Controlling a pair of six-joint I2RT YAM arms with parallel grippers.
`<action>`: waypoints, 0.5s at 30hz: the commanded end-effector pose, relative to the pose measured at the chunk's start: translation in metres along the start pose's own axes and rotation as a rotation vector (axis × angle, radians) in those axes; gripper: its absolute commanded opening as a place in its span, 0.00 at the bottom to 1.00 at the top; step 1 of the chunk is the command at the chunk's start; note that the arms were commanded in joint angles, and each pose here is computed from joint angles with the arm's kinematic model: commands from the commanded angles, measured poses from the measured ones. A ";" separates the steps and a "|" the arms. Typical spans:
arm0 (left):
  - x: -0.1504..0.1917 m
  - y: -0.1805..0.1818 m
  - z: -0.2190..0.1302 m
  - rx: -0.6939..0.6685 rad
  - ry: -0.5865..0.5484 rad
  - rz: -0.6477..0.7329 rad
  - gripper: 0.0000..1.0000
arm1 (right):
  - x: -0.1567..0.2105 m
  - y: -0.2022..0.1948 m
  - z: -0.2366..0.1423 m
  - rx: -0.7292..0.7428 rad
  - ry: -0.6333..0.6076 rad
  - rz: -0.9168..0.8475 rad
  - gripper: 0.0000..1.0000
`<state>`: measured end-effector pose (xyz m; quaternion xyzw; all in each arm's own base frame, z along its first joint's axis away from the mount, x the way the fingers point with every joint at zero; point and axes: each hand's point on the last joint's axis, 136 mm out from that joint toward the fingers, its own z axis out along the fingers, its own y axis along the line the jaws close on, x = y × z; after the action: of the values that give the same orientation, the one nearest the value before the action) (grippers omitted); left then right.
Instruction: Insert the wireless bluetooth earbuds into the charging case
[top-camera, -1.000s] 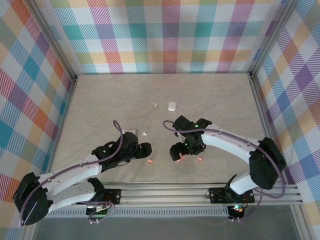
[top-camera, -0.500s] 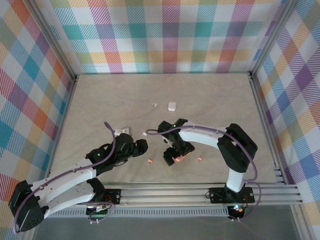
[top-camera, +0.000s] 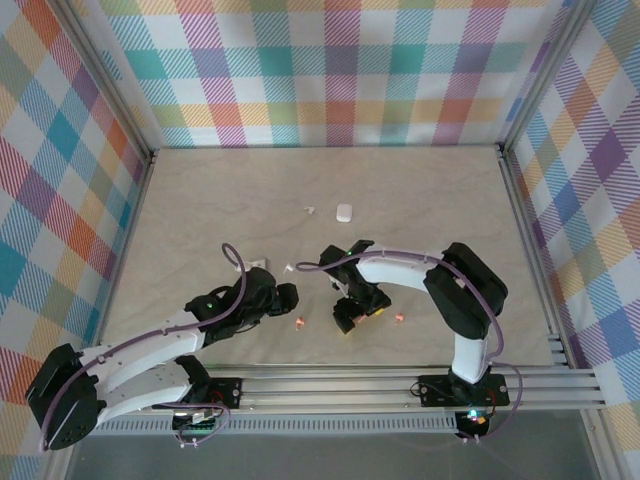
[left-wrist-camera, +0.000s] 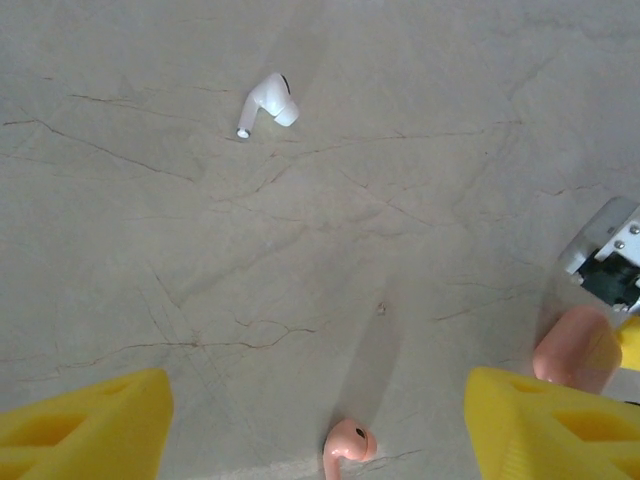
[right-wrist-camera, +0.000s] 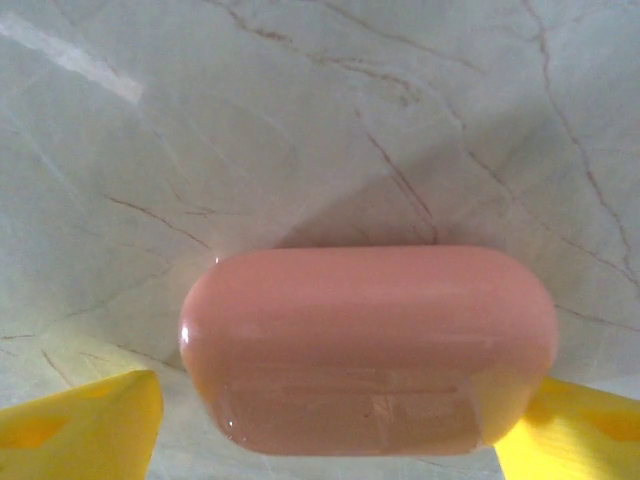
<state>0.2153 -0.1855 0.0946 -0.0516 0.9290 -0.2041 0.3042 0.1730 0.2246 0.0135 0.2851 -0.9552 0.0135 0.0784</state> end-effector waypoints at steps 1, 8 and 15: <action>-0.007 -0.010 -0.004 0.008 -0.001 0.042 0.76 | -0.016 0.007 -0.003 -0.075 -0.064 0.040 0.77; -0.004 -0.006 -0.001 -0.028 0.022 0.056 0.77 | -0.045 -0.006 -0.014 -0.166 -0.117 0.183 0.68; -0.009 -0.010 0.002 -0.041 0.020 0.067 0.77 | -0.059 -0.015 -0.023 -0.270 -0.149 0.300 0.66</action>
<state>0.2186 -0.1883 0.0901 -0.0345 0.9395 -0.1773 0.2909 0.2062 0.2250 0.0185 0.1474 -0.9823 -0.0747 0.0887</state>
